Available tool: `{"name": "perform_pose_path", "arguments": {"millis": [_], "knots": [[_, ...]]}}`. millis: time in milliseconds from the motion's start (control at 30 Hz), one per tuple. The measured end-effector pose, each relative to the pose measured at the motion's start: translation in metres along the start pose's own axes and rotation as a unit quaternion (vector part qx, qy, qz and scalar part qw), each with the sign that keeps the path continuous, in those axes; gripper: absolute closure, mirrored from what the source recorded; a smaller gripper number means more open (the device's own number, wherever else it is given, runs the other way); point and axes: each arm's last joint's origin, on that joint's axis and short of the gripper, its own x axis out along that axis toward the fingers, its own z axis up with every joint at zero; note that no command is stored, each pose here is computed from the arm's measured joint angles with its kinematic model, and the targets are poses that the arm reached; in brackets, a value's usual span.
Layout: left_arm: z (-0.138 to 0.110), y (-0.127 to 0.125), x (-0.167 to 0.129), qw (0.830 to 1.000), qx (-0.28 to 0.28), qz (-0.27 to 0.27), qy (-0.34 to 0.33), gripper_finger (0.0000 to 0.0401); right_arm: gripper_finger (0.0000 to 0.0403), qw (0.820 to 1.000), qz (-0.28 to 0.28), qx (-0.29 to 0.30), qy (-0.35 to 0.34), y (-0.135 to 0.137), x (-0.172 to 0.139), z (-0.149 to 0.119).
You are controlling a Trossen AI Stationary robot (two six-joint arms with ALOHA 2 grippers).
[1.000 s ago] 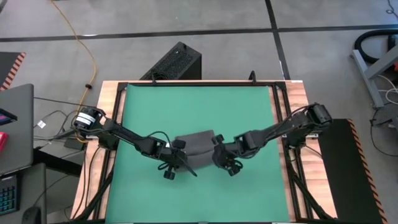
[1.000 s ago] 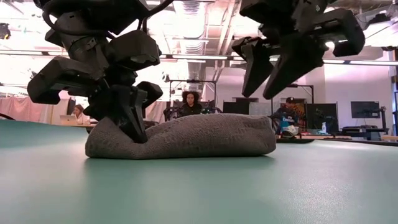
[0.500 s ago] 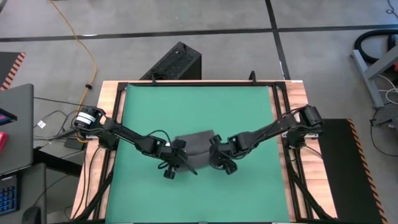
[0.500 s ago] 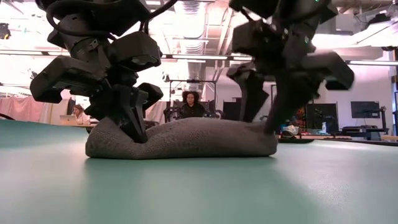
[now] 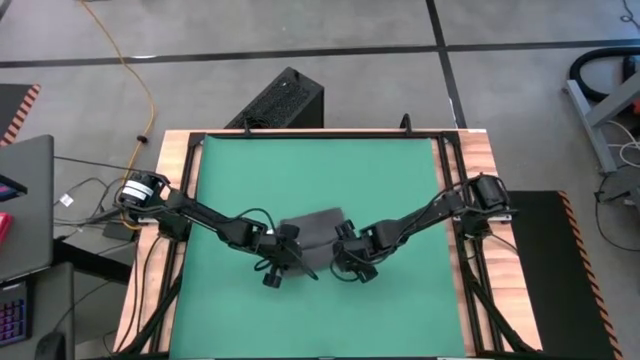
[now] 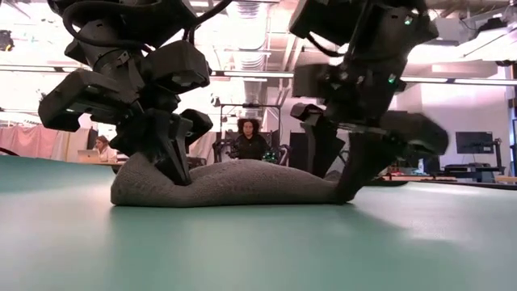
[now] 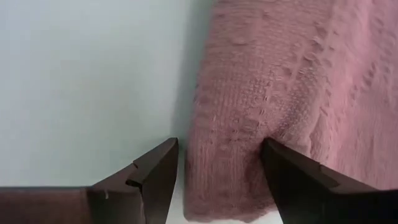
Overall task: Roll towel
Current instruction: Roll the gray towel on the table
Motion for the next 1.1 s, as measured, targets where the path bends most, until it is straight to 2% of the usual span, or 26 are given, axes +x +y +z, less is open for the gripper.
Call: {"name": "perform_pose_path", "arguments": {"millis": [133, 233, 333, 500, 733, 833, 967, 1100], "knots": [[0.001, -0.001, 0.000, 1.000, 0.002, -0.016, -0.003, 0.0401, 0.0156, 0.999, -0.025, 0.024, 0.013, -0.003, 0.000, -0.002], [0.001, -0.001, 0.000, 1.000, 0.002, -0.019, -0.004, 0.0401, 0.0188, 0.998, -0.035, 0.045, 0.012, -0.003, 0.001, -0.002], [0.001, -0.002, 0.000, 1.000, 0.007, -0.028, -0.008, 0.0401, 0.0247, 0.996, -0.044, 0.074, 0.013, -0.003, 0.001, -0.002], [0.003, -0.003, 0.000, 0.999, -0.003, -0.048, -0.020, 0.0401, 0.0373, 0.994, -0.034, 0.106, 0.012, -0.003, -0.003, -0.002], [0.012, -0.003, -0.016, 0.997, -0.027, -0.047, -0.049, 0.0401, 0.0378, 0.991, 0.065, 0.114, 0.018, -0.001, -0.021, -0.005], [0.019, -0.002, -0.036, 0.996, -0.028, -0.011, -0.081, 0.0401, 0.0378, 0.989, 0.085, 0.116, 0.028, -0.003, -0.024, -0.006], [0.028, 0.003, -0.050, 0.989, -0.015, 0.073, -0.127, 0.0401, 0.0378, 0.985, 0.128, 0.115, 0.016, -0.008, -0.025, -0.005], [0.030, 0.004, -0.040, 0.985, 0.027, 0.086, -0.149, 0.0401, 0.0378, 0.984, 0.143, 0.107, 0.014, -0.008, -0.025, -0.006]]}}
